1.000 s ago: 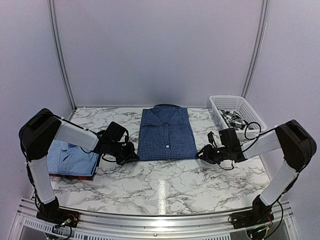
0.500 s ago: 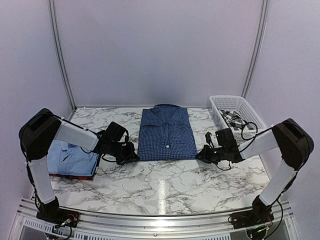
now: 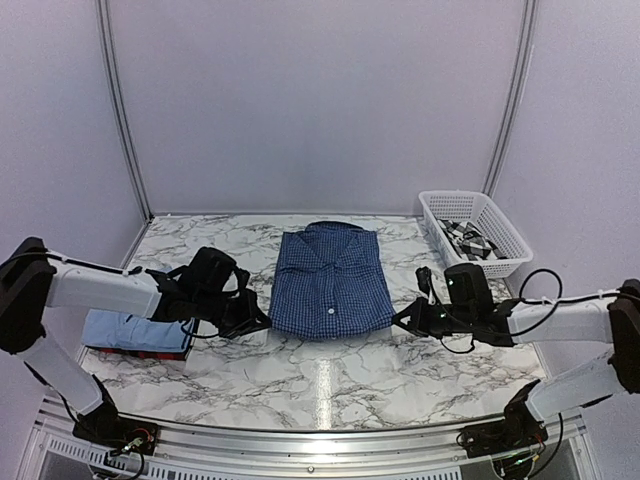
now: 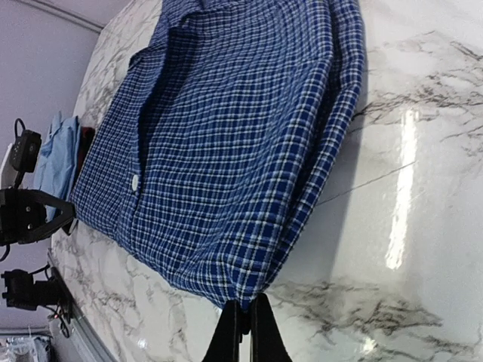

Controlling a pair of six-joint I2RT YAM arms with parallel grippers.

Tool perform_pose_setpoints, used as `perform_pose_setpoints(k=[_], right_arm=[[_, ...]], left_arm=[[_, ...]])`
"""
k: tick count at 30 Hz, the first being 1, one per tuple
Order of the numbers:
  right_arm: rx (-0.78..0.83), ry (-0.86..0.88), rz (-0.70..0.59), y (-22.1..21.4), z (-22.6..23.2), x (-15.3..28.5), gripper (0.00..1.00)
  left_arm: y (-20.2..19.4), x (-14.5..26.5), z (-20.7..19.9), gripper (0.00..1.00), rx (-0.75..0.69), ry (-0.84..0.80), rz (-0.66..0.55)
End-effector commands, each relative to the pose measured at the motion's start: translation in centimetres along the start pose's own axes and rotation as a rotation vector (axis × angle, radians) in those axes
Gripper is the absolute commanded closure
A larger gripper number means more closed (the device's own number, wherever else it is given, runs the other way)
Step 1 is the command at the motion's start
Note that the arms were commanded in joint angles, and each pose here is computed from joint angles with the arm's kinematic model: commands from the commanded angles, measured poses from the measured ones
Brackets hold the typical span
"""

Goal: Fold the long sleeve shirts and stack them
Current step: Move the 2/3-rectangle-folded shirt to the center of the board.

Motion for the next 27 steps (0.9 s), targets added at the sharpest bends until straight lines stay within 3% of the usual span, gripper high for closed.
perform_pose_setpoints(k=[1,7,16,22,27], right_arm=[[-0.013,0.007,-0.019,-1.6,1.7,2.2,1.0],[-0.017,0.041,-0.025,-4.3,3.1,4.6,1.0],[0.001,-0.019,0.14,-10.7,1.1,3.3,1.0],[0.083,-0.068,0.084,-9.1,2.9,5.1,0.7],[0.186,0.047,0.052,-6.0,8.8,3.9,0.65]], left_arm=[[-1.9,2.8,0.1,1.0,-0.018,0.029,-0.039],[-4.4,5.7,-0.1,1.0,-0.032,0.003,-0.076],[-8.7,4.3,3.1,1.0,-0.024,0.049,0.006],[-10.3,3.7,4.9,1.0,-0.008,0.081,0.045],[-10.5,3.3,5.2,1.0,-0.005,0.086,0.059]])
Point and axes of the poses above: each gripper's point midway between its finger pads, its own x axis back along the fingers, its own z axis along the line the jaws close on, y = z × x, the point moved 5 cm from there along x, back along the fingers, and after that the axes turned 3 degrees about -x, right-handed, at the moved point
